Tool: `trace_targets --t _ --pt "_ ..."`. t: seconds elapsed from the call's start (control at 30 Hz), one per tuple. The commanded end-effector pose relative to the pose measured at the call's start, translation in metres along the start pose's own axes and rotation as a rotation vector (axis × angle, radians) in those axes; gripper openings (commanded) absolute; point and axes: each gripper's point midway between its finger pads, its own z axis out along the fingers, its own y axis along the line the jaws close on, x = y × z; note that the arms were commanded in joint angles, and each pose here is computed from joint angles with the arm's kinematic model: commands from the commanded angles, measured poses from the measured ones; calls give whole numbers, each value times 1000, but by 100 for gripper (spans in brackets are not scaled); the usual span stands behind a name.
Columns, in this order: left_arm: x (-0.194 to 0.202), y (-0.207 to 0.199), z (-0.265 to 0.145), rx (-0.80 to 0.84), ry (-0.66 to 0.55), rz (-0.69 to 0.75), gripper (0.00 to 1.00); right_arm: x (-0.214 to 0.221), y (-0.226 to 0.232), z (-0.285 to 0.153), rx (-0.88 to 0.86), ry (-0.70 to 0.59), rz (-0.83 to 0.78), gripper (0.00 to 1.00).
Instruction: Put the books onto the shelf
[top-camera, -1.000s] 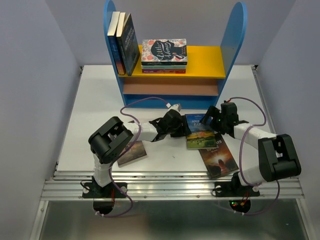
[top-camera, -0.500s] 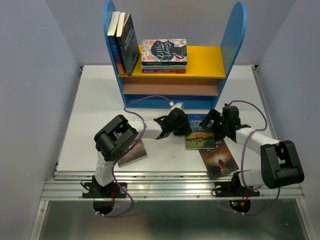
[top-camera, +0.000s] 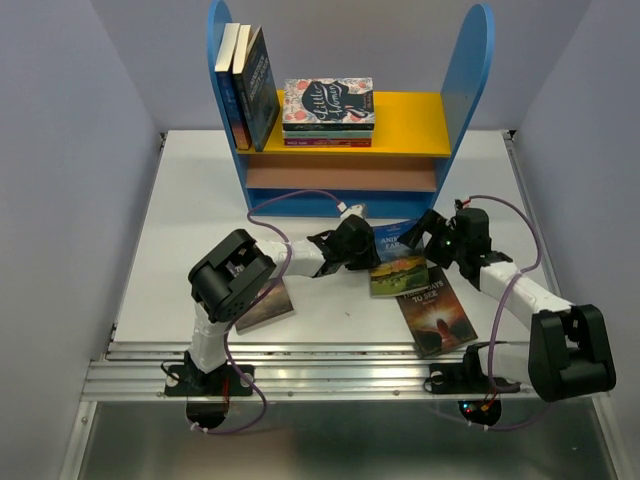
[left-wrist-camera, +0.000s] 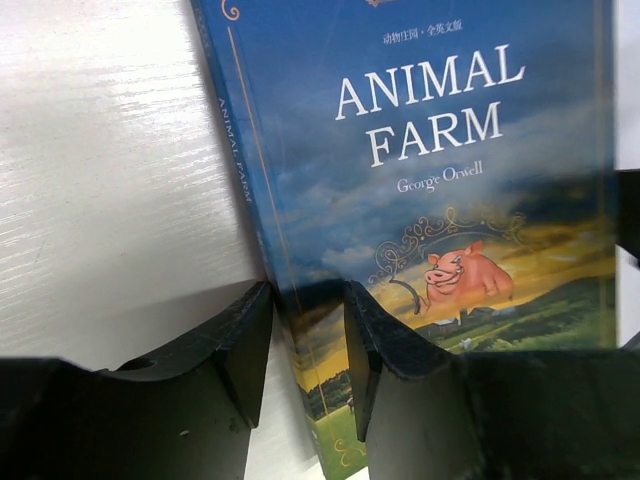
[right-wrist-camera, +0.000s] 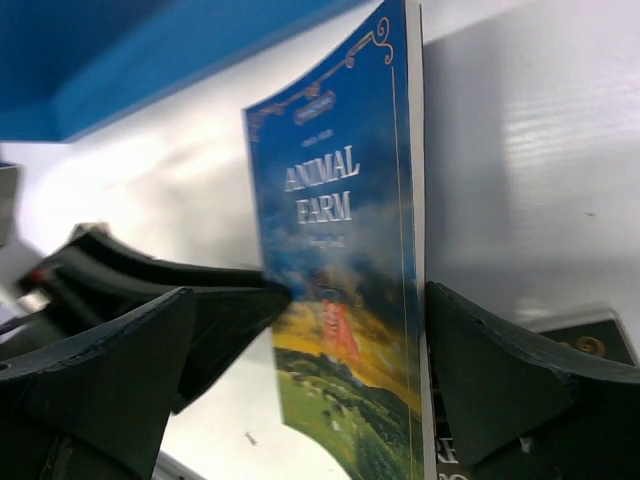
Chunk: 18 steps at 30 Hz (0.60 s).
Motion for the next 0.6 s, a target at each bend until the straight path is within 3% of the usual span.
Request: trace_targets --t 0.0,0.17,0.33,0.5,0.53,0.57 --pt "18 -14 1 31 52 13 45 4 58 -18 -259 40 0 100" --pt "17 -14 0 29 47 15 45 9 60 -23 -274 58 -1 97" --pt "16 -14 -1 26 44 13 45 31 29 -15 -155 133 8 90" --pt "15 -14 -2 22 41 15 45 32 2 -15 -13 116 -1 65" --pt "14 -14 -2 22 40 12 45 29 0 -17 4 101 -10 54" --pt "14 -14 -2 23 40 12 45 28 1 -17 1 97 -12 50"
